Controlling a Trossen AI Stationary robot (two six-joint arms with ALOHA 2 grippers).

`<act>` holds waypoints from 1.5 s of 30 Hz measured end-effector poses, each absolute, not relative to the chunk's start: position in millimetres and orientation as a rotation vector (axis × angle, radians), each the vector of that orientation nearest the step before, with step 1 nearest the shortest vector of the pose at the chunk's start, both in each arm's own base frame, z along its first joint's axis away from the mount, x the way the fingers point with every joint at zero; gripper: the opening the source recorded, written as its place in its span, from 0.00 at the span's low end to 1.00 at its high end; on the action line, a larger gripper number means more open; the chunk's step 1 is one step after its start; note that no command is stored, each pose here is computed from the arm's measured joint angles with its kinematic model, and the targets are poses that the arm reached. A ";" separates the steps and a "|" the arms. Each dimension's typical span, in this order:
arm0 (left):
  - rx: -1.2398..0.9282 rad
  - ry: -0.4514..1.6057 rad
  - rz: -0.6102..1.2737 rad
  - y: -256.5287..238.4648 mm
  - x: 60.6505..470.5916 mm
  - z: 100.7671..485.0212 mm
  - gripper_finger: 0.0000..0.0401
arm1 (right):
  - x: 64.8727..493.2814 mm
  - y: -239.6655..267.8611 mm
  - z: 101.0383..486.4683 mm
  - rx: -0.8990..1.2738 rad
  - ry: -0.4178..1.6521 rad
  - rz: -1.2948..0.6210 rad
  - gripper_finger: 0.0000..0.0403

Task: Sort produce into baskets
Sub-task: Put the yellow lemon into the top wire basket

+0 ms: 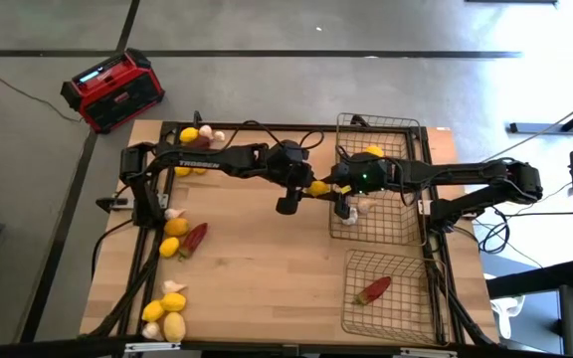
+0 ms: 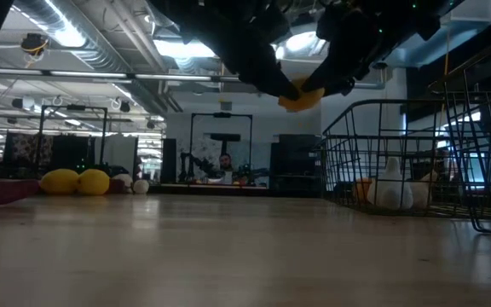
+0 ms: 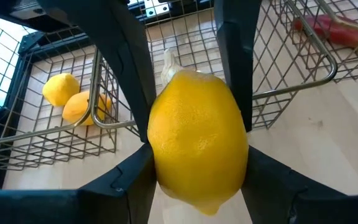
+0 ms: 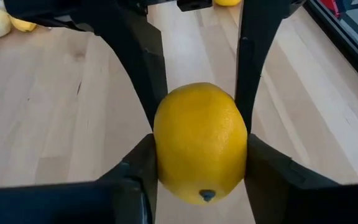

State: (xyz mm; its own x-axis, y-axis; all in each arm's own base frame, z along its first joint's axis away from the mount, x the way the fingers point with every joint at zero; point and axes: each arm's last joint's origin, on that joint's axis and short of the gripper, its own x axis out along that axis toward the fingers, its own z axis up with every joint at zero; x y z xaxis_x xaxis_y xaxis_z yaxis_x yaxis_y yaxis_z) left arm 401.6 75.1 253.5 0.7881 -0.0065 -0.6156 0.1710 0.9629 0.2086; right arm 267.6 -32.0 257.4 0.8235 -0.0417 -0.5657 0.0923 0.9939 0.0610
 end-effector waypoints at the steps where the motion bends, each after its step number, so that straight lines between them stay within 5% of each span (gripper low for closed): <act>1: 0.253 0.656 -0.093 75.2 401.8 253.7 0.49 | 267.6 -32.1 257.5 0.084 0.599 -0.073 0.40; 13: 0.217 0.652 -0.077 73.9 402.5 254.1 0.70 | 264.8 -31.7 258.1 0.068 0.613 -0.081 0.44; 32: 0.130 0.689 -0.059 73.9 403.3 246.9 0.70 | 201.3 -38.0 301.0 -0.008 0.552 -0.491 0.44; 45: 0.127 0.689 -0.059 73.9 403.4 247.0 0.70 | 183.5 -87.2 292.6 0.219 0.603 -0.688 0.44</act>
